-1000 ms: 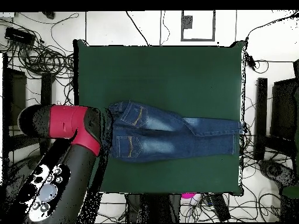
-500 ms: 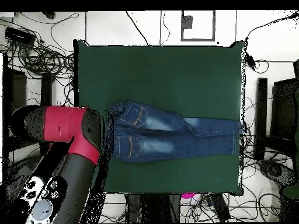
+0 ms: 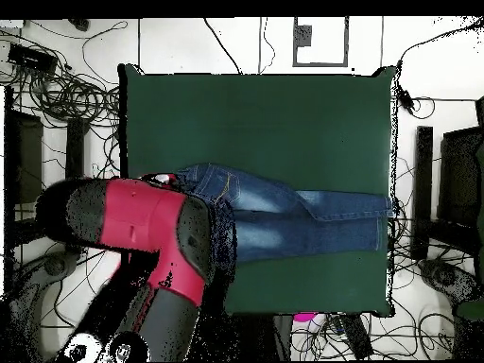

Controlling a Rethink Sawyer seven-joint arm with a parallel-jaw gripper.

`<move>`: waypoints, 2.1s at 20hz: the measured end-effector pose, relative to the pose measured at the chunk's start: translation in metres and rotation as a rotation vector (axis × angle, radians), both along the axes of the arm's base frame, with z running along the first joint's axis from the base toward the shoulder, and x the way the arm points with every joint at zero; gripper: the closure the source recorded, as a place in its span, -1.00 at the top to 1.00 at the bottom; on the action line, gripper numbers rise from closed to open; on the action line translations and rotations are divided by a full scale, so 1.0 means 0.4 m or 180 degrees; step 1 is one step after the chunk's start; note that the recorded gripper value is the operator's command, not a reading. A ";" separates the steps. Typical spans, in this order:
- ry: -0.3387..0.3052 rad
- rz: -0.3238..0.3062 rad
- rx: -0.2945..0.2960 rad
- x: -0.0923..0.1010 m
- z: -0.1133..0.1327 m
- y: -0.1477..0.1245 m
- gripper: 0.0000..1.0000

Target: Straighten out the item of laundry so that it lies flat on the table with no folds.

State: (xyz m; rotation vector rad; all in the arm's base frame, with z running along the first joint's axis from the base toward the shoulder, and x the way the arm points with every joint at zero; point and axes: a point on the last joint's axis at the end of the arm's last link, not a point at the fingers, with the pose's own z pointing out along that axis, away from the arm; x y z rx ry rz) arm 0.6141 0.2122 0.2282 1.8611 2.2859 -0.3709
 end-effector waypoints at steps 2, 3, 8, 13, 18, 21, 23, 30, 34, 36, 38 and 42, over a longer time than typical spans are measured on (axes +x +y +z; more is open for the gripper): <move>-0.0057 -0.0039 -0.0051 0.001 0.003 -0.052 1.00; -0.0087 -0.0063 -0.0083 0.000 0.000 -0.085 1.00; -0.0246 -0.0162 -0.0232 -0.010 -0.032 -0.234 1.00; -0.0236 -0.0219 -0.0304 -0.030 -0.064 -0.306 1.00; -0.0079 -0.0335 -0.0325 -0.071 -0.115 -0.355 1.00; -0.0034 -0.0361 -0.0334 -0.087 -0.139 -0.367 1.00; -0.0024 -0.0368 -0.0347 -0.095 -0.156 -0.377 1.00; -0.0029 -0.0300 -0.0447 -0.115 -0.205 -0.406 1.00; -0.0024 -0.0224 -0.0525 -0.132 -0.227 -0.441 1.00; -0.0010 -0.0233 -0.0543 -0.138 -0.235 -0.469 1.00; 0.0019 -0.0266 -0.0547 -0.146 -0.244 -0.499 1.00; 0.0100 -0.0293 -0.0581 -0.163 -0.257 -0.553 1.00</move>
